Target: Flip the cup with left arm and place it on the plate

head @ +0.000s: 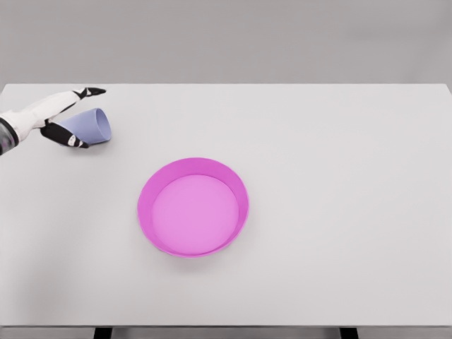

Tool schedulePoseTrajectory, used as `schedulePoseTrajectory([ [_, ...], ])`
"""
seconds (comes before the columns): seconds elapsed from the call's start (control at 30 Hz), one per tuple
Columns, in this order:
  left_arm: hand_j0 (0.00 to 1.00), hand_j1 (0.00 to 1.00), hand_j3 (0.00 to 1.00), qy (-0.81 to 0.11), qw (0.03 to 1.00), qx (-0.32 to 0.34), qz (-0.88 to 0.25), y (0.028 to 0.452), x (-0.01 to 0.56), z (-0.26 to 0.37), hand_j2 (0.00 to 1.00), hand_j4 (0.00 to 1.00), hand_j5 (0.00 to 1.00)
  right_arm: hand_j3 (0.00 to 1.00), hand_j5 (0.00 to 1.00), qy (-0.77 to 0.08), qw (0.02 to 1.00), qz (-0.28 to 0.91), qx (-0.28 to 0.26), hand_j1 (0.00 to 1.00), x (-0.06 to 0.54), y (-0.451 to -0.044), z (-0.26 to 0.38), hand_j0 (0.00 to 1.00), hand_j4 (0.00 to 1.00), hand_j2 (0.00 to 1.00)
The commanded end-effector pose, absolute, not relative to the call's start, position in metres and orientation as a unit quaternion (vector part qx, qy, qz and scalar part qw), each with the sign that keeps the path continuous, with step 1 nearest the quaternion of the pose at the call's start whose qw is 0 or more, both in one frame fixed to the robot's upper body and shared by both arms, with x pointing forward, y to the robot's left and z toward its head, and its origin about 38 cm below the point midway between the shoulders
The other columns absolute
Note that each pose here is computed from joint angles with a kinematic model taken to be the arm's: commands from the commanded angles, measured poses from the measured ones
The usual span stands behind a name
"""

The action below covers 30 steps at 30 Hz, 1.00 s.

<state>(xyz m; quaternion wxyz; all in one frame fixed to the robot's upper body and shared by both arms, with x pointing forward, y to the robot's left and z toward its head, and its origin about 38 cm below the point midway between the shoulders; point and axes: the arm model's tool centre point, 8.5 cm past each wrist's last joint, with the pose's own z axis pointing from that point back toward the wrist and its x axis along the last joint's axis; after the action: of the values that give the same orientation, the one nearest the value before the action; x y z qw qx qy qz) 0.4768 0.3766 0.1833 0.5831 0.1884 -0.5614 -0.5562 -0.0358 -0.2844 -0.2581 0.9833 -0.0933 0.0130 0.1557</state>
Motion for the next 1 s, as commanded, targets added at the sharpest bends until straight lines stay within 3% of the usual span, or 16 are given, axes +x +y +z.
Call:
schedulePoseTrajectory([
  [0.0,1.00,1.00,1.00,-0.554,0.594,0.188,-0.552,0.374,0.479,0.175,1.00,1.00,1.00,1.00,1.00,0.013,0.983,0.155,-0.093,1.00,-0.036,-0.285,-0.258,1.00,1.00,1.00],
  [0.63,1.00,1.00,1.00,-0.508,0.596,0.224,-0.580,0.365,0.488,0.165,1.00,1.00,1.00,1.00,1.00,0.013,0.983,0.156,-0.093,1.00,-0.036,-0.285,-0.258,1.00,1.00,1.00],
  [0.67,0.98,0.98,0.98,-0.508,0.595,0.225,-0.581,0.365,0.488,0.166,0.98,0.98,0.98,1.00,1.00,0.013,0.983,0.155,-0.093,1.00,-0.036,-0.285,-0.258,1.00,1.00,1.00],
  [0.73,0.75,0.75,0.75,-0.512,0.595,0.221,-0.579,0.361,0.489,0.165,0.75,0.75,0.75,1.00,1.00,0.013,0.983,0.156,-0.093,1.00,-0.036,-0.285,-0.258,1.00,1.00,1.00],
  [0.97,0.64,0.64,0.64,-0.523,0.601,0.213,-0.566,0.362,0.490,0.169,0.64,0.64,0.64,1.00,1.00,0.013,0.983,0.155,-0.093,1.00,-0.036,-0.285,-0.258,1.00,1.00,1.00],
])
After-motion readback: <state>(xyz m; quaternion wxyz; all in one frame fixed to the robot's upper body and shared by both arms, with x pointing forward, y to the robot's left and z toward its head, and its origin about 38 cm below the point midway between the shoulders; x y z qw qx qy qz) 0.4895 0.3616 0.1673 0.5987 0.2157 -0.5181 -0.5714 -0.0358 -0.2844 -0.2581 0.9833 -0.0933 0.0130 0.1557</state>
